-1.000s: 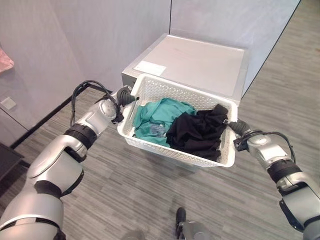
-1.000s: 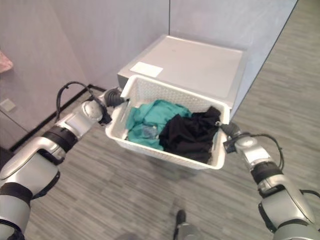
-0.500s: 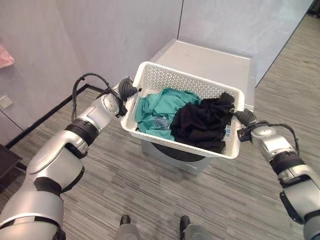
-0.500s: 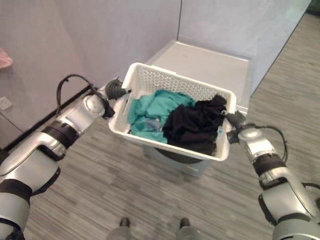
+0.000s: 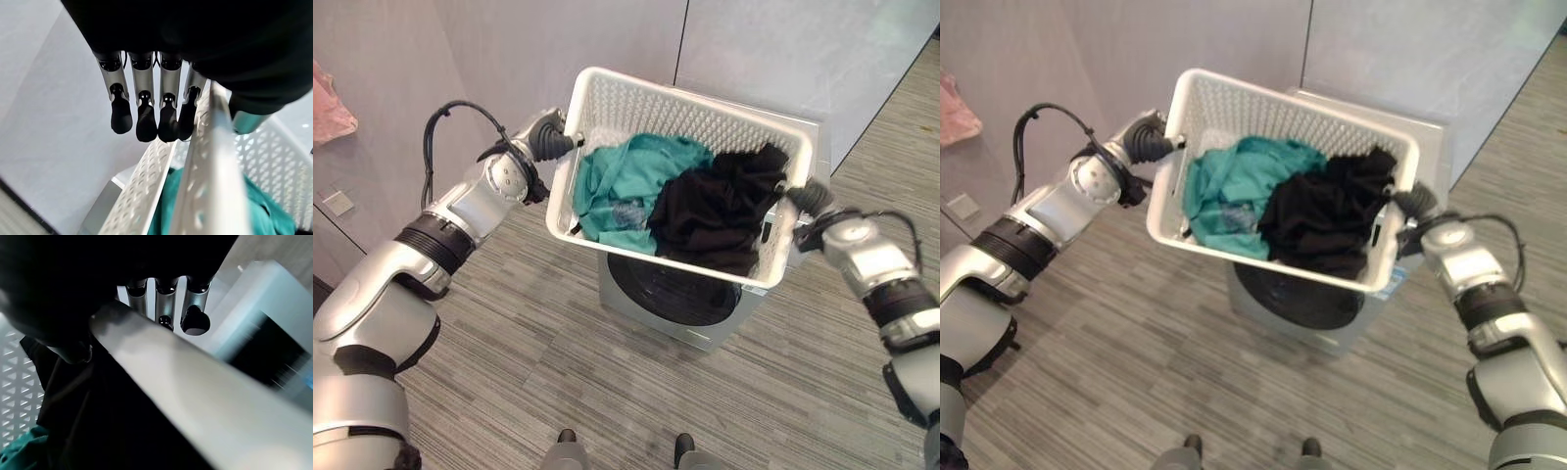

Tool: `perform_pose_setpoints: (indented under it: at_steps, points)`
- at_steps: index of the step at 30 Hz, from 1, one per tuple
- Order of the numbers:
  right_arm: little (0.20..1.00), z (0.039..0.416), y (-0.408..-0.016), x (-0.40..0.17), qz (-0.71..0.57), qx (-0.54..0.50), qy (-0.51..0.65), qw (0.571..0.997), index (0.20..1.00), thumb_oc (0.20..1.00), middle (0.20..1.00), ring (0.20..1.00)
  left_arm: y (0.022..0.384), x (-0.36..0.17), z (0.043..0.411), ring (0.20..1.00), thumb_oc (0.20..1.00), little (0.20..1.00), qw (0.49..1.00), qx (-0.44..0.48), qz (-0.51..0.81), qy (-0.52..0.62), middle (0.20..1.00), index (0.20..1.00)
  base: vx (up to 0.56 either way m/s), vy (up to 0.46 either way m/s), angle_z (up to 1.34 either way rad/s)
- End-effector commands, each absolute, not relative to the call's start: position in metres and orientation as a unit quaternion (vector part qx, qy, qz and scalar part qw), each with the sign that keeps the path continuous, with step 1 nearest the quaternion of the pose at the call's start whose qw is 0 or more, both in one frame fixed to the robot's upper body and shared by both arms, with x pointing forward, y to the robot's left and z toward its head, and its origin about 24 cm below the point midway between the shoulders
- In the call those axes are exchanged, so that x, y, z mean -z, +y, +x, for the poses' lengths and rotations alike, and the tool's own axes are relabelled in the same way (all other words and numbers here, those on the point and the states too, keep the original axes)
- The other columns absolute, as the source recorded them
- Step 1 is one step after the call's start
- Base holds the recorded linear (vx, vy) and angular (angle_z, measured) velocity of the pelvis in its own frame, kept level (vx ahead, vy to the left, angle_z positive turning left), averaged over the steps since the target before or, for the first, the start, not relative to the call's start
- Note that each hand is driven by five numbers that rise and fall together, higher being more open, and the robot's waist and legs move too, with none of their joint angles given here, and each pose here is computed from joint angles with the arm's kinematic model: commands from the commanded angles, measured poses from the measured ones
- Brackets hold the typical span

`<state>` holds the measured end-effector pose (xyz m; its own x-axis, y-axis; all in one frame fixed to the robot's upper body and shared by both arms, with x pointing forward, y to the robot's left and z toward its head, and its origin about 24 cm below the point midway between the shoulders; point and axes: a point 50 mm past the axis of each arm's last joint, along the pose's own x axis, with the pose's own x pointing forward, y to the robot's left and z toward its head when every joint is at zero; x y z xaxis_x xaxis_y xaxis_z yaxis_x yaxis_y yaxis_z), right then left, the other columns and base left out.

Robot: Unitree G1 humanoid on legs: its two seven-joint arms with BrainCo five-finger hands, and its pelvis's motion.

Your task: Grab the laundry basket,head to the washer,open it,put in the laundry and shut it.

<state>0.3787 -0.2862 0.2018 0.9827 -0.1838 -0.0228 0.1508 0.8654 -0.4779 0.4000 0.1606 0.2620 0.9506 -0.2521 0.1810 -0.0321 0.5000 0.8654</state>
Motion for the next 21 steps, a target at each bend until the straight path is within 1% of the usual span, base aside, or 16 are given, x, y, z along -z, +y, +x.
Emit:
perform_pose_setpoints:
  at_steps: [1,8,16,20,21]
  points:
    - [0.2,0.382,-0.274,-0.298,-0.234,0.094,-0.135,0.958,0.2,0.2,0.2,0.2,0.093,-0.324,0.387,0.2,0.2,0.2,0.841,0.12,0.435,-0.298,0.2,0.2,0.0,0.0,0.0]
    - [0.2,0.382,-0.293,-0.329,-0.257,0.143,-0.124,0.948,0.2,0.2,0.2,0.2,0.084,-0.338,0.391,0.2,0.2,0.2,0.832,0.112,0.455,-0.298,0.2,0.2,0.02,0.008,-0.01]
    - [0.2,0.387,-0.285,-0.313,-0.26,0.123,-0.105,0.952,0.2,0.2,0.2,0.2,0.095,-0.325,0.397,0.2,0.2,0.2,0.845,0.107,0.45,-0.269,0.2,0.2,0.03,-0.016,-0.09]
    - [0.2,0.388,-0.284,-0.3,-0.258,0.116,-0.098,0.954,0.2,0.2,0.2,0.2,0.107,-0.321,0.4,0.2,0.2,0.2,0.85,0.096,0.452,-0.252,0.2,0.2,0.06,-0.098,-0.02]
    - [0.2,0.384,-0.289,-0.297,-0.256,0.121,-0.099,0.954,0.2,0.2,0.2,0.2,0.114,-0.323,0.4,0.2,0.2,0.2,0.851,0.089,0.453,-0.25,0.2,0.2,0.05,-0.162,-0.02]
